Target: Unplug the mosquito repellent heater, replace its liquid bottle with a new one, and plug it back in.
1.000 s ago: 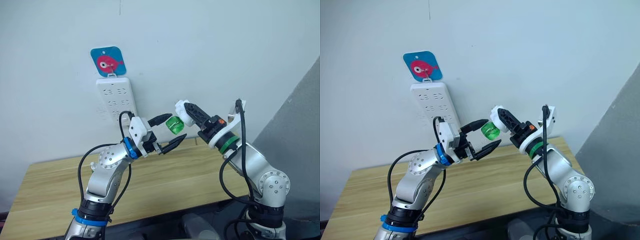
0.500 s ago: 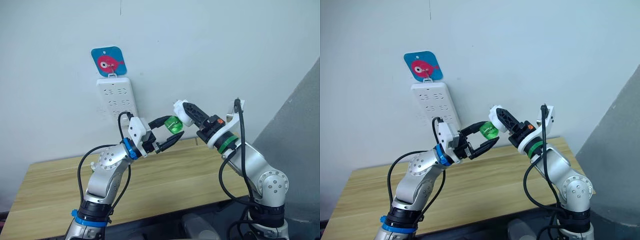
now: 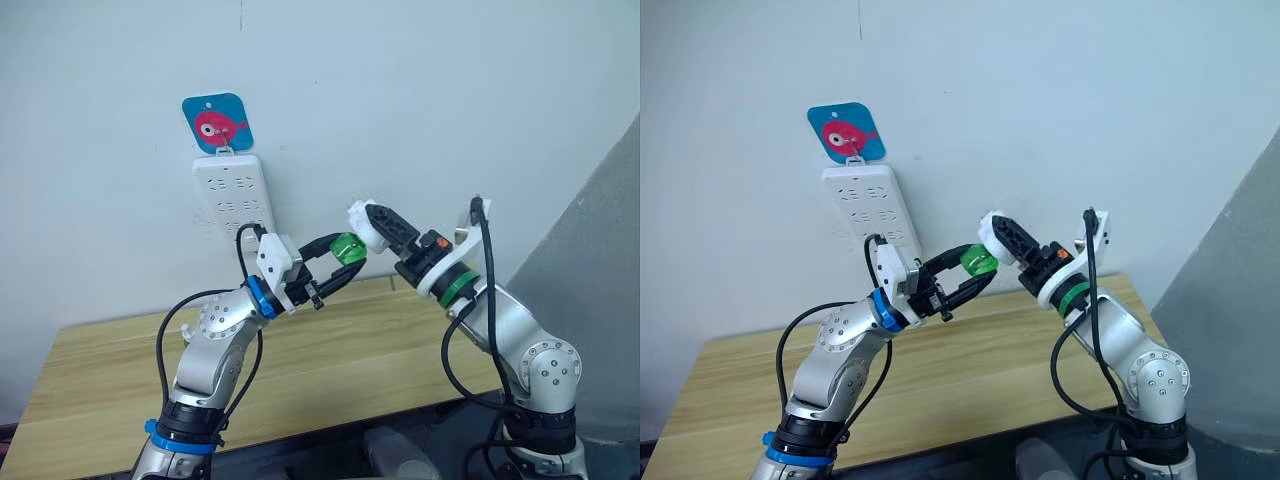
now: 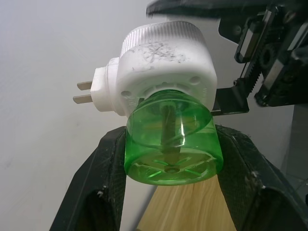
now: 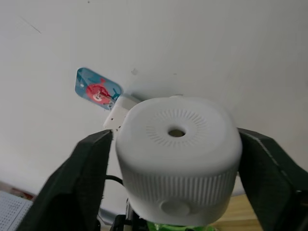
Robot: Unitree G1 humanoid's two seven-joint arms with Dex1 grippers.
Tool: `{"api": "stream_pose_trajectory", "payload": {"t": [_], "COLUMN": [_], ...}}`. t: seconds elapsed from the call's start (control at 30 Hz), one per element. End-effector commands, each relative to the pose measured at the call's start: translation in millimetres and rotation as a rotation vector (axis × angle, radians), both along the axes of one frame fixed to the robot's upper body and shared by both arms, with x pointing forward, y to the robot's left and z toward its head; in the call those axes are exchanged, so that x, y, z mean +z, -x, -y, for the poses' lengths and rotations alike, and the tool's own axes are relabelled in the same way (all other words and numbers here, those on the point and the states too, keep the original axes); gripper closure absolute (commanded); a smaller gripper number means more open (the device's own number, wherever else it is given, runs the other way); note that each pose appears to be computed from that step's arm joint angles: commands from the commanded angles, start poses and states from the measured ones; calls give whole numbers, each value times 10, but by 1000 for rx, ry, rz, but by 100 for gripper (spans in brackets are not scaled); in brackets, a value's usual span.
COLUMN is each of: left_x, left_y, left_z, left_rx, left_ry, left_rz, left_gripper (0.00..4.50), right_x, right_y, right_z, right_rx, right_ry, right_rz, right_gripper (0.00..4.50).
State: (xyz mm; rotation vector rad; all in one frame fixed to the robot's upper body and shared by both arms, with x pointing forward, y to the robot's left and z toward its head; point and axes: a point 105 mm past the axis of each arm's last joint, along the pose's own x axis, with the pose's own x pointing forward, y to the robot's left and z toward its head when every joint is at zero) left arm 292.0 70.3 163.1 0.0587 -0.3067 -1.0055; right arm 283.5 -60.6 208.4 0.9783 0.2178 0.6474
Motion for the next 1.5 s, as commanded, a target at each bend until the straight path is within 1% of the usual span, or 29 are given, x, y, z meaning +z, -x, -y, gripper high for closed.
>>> {"api": "stream_pose_trajectory", "payload": {"t": [0.03, 0.1, 0.23, 0.37, 0.5, 0.67, 0.8, 0.97, 1.1, 1.5], "left_x": [98, 89, 47, -5, -63, -153, -202, -248, -313, -324], "left_y": [20, 24, 76, 160, 232, 354, 417, 470, 553, 540], "left_z": [-55, -70, -119, -157, -214, -258, -267, -279, -284, -286], "left_rx": [-1, -5, -54, -140, -217, -311, -353, -364, -401, -385], "left_ry": [5, -3, -56, -135, -223, -316, -359, -377, -425, -410], "left_rz": [50, 46, 53, 76, 107, 155, 188, 208, 256, 275], "left_gripper": [225, 225, 225, 225, 225, 225, 225, 225, 225, 225], "right_x": [81, 36, -73, -123, -165, -266, -321, -354, -381, -449], "right_y": [97, 139, 369, 509, 589, 566, 561, 622, 648, 639], "right_z": [64, 133, 332, 462, 490, 466, 414, 291, 190, -2], "right_rx": [25, 39, 158, 283, 420, 513, 582, 687, 735, 792], "right_ry": [-20, -16, 49, 129, 201, 279, 325, 320, 298, 250], "right_rz": [40, 23, -3, 35, 45, -12, -44, -53, -60, -91], "right_gripper": [0, 0, 0, 0, 0, 0, 0, 0, 0, 0]}}
